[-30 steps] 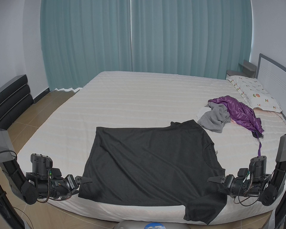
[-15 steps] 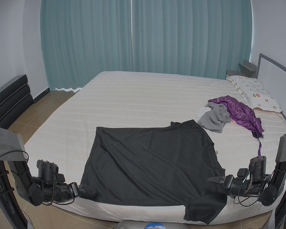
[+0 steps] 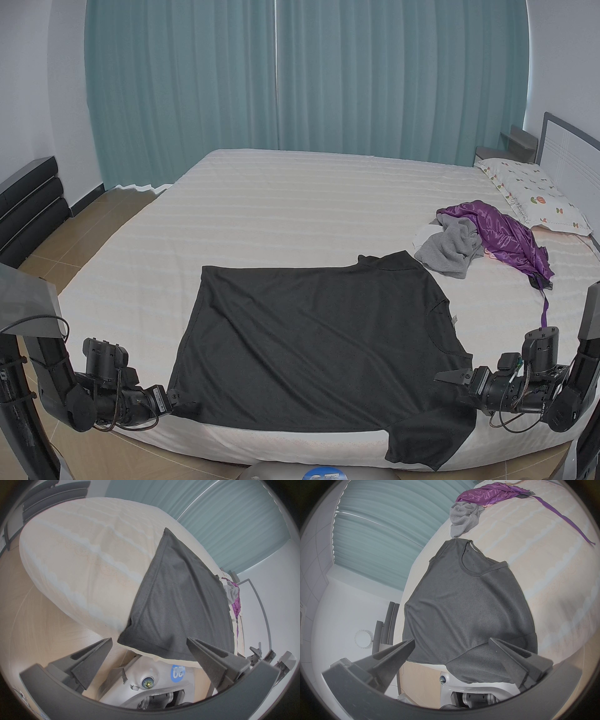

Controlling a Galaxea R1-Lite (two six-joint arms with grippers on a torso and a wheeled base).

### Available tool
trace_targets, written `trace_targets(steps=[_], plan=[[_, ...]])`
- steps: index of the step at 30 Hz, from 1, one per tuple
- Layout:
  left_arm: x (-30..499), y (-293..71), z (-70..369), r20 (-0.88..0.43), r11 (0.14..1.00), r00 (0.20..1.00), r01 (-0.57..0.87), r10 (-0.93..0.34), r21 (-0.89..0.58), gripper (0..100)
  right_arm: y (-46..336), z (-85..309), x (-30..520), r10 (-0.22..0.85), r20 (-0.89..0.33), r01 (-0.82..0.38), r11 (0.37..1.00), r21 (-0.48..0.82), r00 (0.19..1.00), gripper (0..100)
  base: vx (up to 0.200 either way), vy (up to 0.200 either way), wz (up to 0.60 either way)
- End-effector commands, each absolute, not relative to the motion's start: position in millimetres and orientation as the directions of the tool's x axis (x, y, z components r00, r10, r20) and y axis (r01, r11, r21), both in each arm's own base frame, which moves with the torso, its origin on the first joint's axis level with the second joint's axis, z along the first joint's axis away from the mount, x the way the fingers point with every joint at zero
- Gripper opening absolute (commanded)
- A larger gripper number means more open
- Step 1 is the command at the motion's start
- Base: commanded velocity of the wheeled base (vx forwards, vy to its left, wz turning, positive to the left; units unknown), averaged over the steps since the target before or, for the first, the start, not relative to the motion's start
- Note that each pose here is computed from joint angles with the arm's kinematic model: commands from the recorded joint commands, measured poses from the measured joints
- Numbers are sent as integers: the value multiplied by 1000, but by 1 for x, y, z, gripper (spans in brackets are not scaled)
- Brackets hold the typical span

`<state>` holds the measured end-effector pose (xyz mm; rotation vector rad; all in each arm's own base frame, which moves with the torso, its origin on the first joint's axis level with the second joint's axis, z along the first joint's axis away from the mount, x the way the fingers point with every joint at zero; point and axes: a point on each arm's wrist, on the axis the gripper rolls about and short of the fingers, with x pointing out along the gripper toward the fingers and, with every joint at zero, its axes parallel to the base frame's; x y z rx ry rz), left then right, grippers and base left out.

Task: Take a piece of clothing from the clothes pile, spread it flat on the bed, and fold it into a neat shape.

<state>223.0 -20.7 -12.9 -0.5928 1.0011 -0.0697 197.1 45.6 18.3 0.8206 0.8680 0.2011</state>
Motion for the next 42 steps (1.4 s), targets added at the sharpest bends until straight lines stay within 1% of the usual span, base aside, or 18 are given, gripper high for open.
trace_targets(steps=[1,7,8,16,26,32,38,42], plan=[[225,-23,-18,-782,848,539,-214,-312,-485,100,45,17,193,469,-610,170,687,707,639,100,0,0,0],[226,-24,-19,-778,848,546,-210,-311,-486,100,46,18,192,471,-608,166,688,707,639,100,0,0,0],[226,-24,-19,-777,847,547,-212,-311,-488,0,46,18,192,471,-608,166,688,707,639,100,0,0,0],[217,-22,-17,-786,845,540,-231,-301,-482,0,46,20,192,472,-599,158,685,711,646,100,0,0,0],[214,-21,3,-742,846,605,-201,-289,-494,0,44,20,193,455,-600,161,694,702,658,100,0,0,0],[211,-21,17,-706,841,645,-178,-292,-510,0,42,16,194,387,-627,192,729,657,676,100,0,0,0],[212,-20,15,-711,841,640,-185,-289,-508,0,37,11,195,342,-652,220,751,622,677,100,0,0,0],[212,-20,14,-712,841,640,-187,-288,-508,0,30,2,197,251,-694,257,802,540,675,100,0,0,0]])
